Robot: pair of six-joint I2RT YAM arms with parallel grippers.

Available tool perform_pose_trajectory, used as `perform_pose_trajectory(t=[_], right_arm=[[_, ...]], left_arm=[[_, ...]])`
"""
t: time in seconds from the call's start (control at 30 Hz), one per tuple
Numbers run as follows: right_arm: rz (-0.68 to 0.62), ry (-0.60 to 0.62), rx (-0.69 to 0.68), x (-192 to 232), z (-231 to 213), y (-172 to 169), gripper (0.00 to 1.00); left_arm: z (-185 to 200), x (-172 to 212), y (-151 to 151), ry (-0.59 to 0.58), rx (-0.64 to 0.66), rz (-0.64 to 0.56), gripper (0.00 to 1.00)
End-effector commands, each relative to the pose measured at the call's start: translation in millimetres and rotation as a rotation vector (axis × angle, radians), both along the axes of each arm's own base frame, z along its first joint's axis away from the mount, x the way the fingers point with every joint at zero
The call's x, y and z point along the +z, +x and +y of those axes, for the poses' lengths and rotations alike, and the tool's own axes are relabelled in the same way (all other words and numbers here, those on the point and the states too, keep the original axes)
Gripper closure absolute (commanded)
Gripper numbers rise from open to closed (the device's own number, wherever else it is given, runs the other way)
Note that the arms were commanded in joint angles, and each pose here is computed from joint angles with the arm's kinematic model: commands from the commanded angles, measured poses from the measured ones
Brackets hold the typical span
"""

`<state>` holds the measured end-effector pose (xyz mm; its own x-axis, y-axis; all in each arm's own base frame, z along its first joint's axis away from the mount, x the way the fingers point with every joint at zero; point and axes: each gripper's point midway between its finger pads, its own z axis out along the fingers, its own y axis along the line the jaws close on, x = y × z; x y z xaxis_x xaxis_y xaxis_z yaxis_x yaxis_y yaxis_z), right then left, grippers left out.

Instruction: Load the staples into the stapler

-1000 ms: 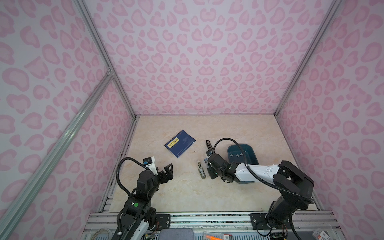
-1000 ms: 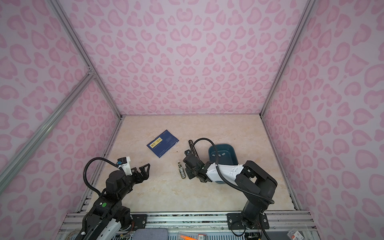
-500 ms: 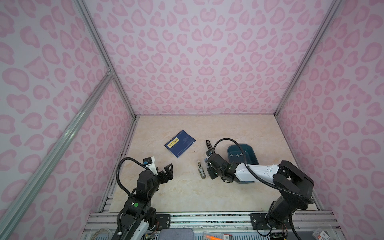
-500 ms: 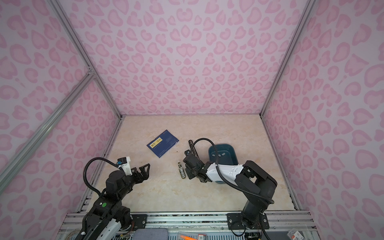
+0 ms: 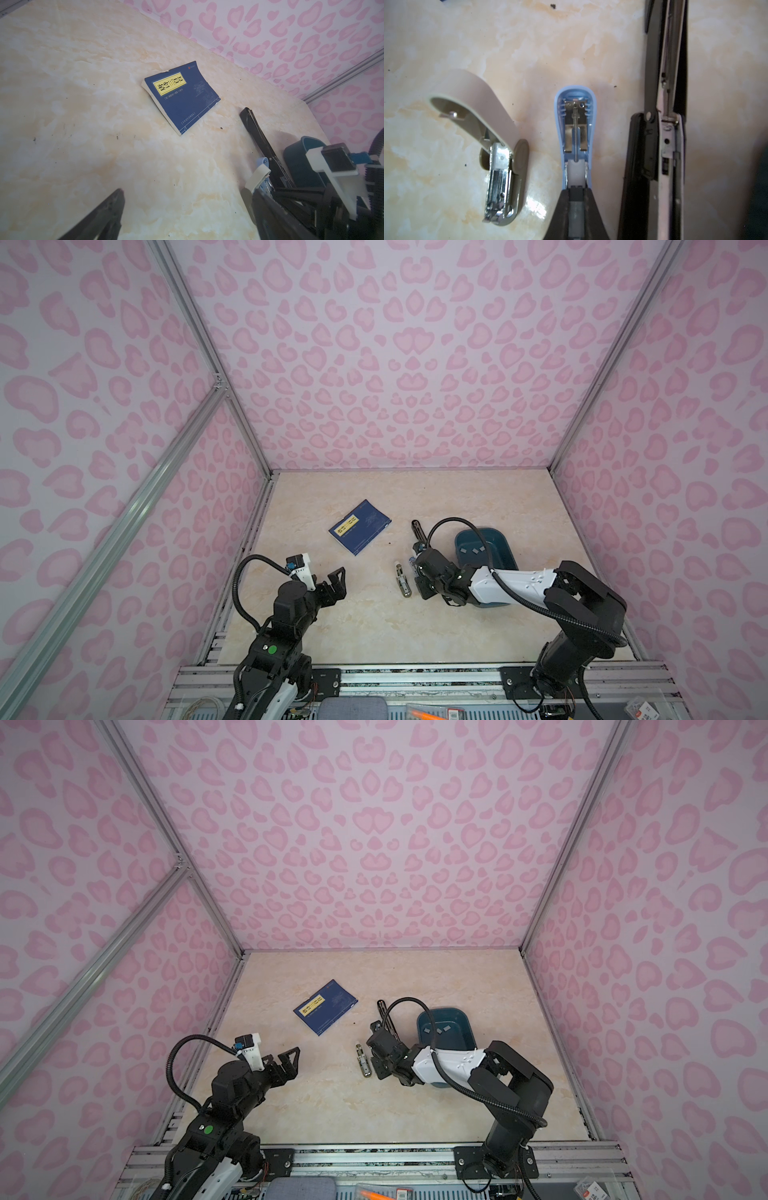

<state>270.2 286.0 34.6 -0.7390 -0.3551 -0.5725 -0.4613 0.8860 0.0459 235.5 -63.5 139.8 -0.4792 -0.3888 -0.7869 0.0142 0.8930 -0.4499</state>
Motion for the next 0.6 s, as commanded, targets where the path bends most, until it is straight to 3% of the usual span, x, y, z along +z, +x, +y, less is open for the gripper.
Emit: perform_pose_trajectory(t=[0.0, 0.17, 0.37, 0.57], right_arm=[[0.032, -0.017, -0.016, -8, -6, -6, 0.91], [0.032, -0.018, -0.023, -7, -9, -7, 0.88], [0.020, -0.010, -0.021, -3, -10, -8, 0.71], [-0.009, -0.007, -0.022, 6, -12, -6, 0.68]], left_arm=[[0, 1, 1, -0.002, 0.003, -0.008, 0.03], [0, 1, 1, -0.001, 0.002, -0.009, 0.03], [0, 1, 1, -0.001, 0.003, -0.009, 0.03], [0, 1, 1, -0.001, 0.002, -0.011, 0.03]])
